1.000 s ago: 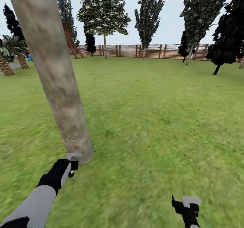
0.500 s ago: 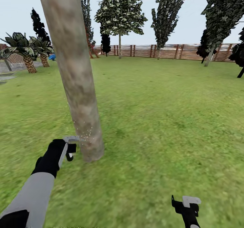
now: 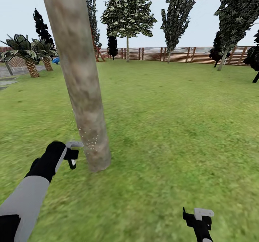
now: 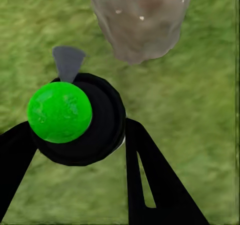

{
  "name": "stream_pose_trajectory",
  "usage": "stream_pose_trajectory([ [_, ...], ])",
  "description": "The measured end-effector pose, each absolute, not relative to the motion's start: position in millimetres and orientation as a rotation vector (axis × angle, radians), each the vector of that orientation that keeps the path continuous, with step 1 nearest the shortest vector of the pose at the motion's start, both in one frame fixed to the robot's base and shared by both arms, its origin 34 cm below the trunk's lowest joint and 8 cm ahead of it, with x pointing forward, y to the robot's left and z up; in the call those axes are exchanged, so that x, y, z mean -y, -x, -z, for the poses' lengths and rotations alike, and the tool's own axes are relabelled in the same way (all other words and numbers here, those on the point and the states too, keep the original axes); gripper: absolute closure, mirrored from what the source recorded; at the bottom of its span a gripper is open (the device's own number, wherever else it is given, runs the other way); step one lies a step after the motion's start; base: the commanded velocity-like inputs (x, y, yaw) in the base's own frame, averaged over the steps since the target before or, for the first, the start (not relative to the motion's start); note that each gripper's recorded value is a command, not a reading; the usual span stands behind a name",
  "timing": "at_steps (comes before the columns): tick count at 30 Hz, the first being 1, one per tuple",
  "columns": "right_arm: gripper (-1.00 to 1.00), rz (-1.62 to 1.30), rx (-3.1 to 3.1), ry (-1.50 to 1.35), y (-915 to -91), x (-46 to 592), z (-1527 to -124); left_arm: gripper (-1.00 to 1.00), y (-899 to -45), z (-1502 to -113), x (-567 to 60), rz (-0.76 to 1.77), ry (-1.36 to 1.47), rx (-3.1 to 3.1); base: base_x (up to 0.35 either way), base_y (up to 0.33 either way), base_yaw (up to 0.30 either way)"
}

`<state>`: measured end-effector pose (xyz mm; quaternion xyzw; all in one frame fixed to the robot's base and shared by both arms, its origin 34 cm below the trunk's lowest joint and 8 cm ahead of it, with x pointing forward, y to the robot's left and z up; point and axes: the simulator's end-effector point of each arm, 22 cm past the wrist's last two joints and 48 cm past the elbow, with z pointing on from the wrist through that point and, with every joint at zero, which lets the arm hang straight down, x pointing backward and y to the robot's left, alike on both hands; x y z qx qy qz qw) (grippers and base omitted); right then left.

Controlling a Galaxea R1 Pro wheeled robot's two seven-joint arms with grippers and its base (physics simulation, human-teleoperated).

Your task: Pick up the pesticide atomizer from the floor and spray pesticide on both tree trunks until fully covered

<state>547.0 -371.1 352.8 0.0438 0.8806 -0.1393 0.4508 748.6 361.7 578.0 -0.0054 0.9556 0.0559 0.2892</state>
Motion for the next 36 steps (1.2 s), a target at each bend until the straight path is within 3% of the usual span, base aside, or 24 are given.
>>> stream_pose_trajectory([
  [7,-1.00,0.344,-2.176,-0.109,-547.1,370.9,-352.9,1.00,-743.5,-565.7,-342.6,-0.082,-0.055,-2.587,0.006,0.000,0.000],
  [16,-1.00,0.340,-2.175,-0.109,-547.5,368.8,-353.2,1.00,-744.1,-566.4,-338.6,-0.082,-0.068,-2.586,0.297,-0.018,0.000],
  [31,-1.00,0.340,-2.176,-0.109,-547.3,368.7,-352.7,1.00,-745.6,-567.8,-339.3,-0.082,-0.066,-2.583,0.010,-0.272,0.016],
  [36,-1.00,0.338,-2.177,-0.109,-547.4,367.6,-352.5,1.00,-745.7,-568.5,-342.0,-0.085,-0.061,-2.582,0.000,-0.277,0.218],
])
